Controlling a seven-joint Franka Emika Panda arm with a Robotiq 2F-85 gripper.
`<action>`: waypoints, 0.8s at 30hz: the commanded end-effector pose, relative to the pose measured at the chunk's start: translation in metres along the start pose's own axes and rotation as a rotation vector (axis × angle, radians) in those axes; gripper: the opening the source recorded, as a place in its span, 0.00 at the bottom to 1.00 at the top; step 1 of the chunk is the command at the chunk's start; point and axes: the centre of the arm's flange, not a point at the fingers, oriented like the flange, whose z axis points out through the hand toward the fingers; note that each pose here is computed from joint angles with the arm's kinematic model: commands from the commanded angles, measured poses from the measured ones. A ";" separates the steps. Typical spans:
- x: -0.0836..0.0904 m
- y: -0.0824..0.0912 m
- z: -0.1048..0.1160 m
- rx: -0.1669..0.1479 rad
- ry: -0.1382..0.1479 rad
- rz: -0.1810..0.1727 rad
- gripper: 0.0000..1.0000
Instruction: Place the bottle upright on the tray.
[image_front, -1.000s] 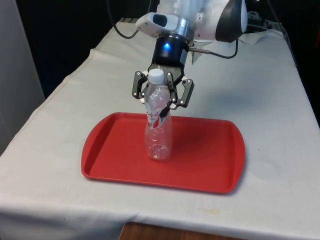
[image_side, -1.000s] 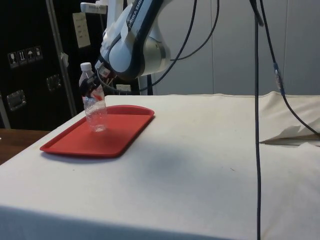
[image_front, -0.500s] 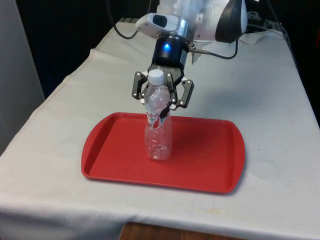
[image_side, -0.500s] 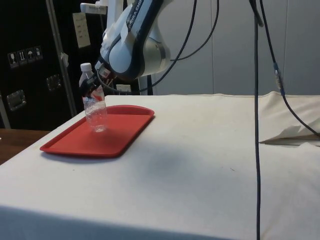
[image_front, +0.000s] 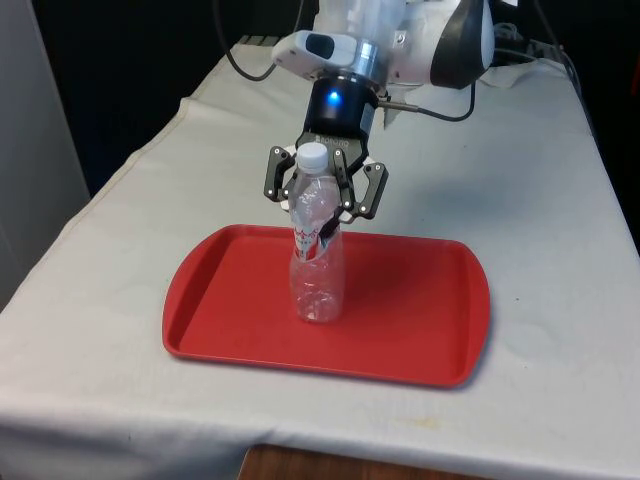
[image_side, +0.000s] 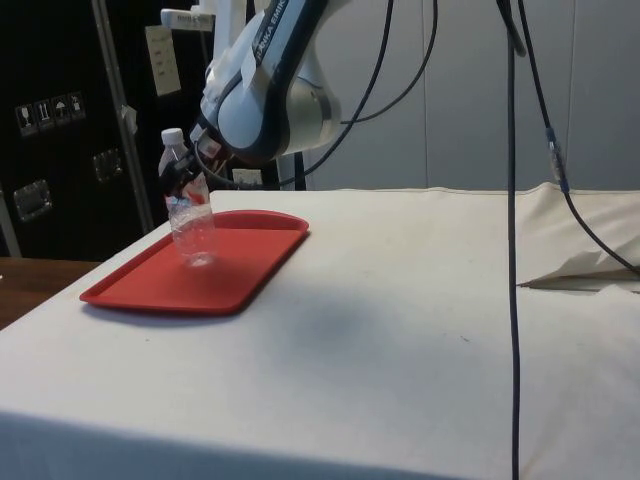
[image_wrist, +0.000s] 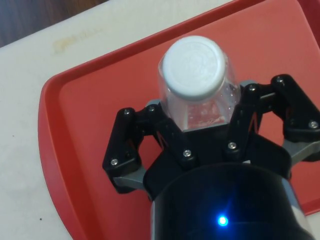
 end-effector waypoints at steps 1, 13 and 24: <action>0.000 0.000 0.002 0.000 0.004 0.001 0.00; 0.000 -0.001 0.003 0.000 0.004 0.001 0.45; -0.001 -0.001 0.003 -0.001 0.002 0.000 1.00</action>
